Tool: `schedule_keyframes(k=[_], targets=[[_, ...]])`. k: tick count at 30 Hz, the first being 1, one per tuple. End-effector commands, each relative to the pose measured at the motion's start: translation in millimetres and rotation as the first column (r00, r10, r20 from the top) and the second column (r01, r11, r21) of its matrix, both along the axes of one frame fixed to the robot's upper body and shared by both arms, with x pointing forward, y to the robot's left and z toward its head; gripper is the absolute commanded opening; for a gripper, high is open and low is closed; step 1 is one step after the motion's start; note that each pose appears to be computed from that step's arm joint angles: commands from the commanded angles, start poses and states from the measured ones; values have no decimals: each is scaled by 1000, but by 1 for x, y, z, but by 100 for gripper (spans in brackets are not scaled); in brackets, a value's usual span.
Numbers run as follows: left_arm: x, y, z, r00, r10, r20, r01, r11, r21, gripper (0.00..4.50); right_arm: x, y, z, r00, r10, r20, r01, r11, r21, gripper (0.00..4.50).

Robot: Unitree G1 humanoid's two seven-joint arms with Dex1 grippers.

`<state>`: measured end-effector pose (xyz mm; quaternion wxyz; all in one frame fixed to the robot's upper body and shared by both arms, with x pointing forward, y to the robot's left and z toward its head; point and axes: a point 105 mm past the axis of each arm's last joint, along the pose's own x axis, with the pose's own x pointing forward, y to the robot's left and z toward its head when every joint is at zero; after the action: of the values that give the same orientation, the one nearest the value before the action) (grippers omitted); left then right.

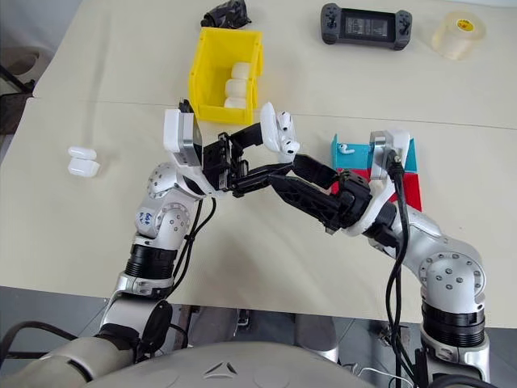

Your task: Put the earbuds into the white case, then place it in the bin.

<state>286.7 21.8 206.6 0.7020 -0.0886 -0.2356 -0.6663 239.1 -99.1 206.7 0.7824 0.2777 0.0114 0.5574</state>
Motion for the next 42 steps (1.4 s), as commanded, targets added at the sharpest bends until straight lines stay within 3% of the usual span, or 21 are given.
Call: schedule_keyframes(k=[1,5,8,11,19,25,33,42], targets=[[-6,5,6,999,-11,30,12,1000,-14,272,0,-18,6,997,-50,52,51,999,-19,447],[-8,6,4,1000,-13,25,13,1000,-9,272,2,-27,5,994,-82,75,86,995,-49,447],[-8,8,2,1000,-8,21,8,1000,1,272,3,-36,2,987,-100,122,115,986,-120,390],[-4,11,0,1000,12,18,-13,1000,14,272,-2,-37,0,977,-55,208,100,972,-213,284],[-1,13,-2,1000,15,13,-15,999,31,272,-19,-33,4,961,94,259,-16,958,-287,11],[0,10,-9,1000,14,8,-14,998,58,272,-32,-16,15,945,189,268,-114,955,-274,4],[-1,9,-23,1000,11,8,-12,992,128,272,-29,-7,22,944,191,269,-121,959,-257,4],[-6,4,-18,1000,-16,11,15,994,104,272,-21,1,17,944,195,265,-124,957,-263,4]])
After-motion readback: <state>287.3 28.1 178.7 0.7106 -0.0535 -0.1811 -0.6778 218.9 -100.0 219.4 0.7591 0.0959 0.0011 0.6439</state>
